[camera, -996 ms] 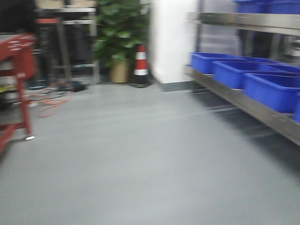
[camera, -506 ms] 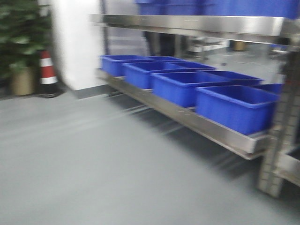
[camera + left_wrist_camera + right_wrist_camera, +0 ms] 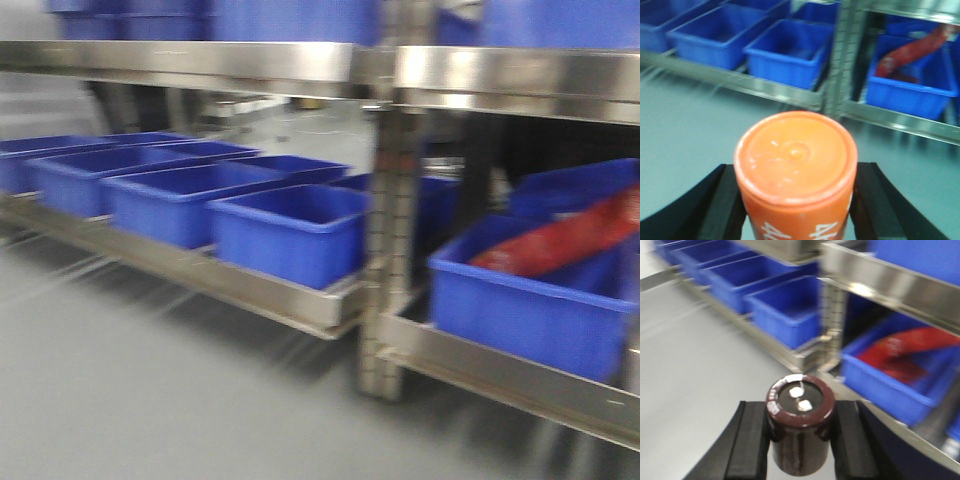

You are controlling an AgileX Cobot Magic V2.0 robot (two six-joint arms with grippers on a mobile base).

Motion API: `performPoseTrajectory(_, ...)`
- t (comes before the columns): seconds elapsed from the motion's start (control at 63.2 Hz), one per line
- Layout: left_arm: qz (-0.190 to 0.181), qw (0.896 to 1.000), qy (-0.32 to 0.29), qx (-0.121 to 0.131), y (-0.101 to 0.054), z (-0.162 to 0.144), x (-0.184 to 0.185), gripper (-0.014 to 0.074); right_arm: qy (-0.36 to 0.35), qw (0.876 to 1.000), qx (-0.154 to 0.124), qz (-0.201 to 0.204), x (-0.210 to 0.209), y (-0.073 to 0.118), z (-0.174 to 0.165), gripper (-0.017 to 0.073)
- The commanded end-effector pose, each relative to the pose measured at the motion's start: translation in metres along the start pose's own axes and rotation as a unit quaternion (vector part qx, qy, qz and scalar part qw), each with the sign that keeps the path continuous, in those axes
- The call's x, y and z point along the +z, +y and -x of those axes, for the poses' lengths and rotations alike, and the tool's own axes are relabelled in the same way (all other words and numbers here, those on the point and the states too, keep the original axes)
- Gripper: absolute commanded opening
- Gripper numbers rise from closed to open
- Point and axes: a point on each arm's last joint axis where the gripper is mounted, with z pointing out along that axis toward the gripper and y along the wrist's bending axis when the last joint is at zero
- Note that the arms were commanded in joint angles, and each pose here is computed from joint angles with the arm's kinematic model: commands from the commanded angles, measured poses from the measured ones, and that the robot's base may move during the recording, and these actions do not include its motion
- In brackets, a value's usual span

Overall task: Place cylindrical capacitor in blue bin on shelf
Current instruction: 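Drive the base to the steel shelf holding both cylinders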

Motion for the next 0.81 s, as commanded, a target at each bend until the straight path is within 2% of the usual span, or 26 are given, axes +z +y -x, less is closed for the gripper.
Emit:
performPoseTrajectory(0.0,-0.006,1.000,-0.013,-0.003,-0.0009,0.0024,-0.0025,-0.0111,-0.020,1.000,-0.005,-0.002,-0.0031,0.0004,0.0054,-0.0162)
performPoseTrajectory(0.791,-0.006,1.000,-0.013,-0.003,-0.0009,0.0024,-0.0025,-0.0111,-0.020,1.000,-0.005,-0.002,-0.0031,0.0004,0.0054,-0.0162)
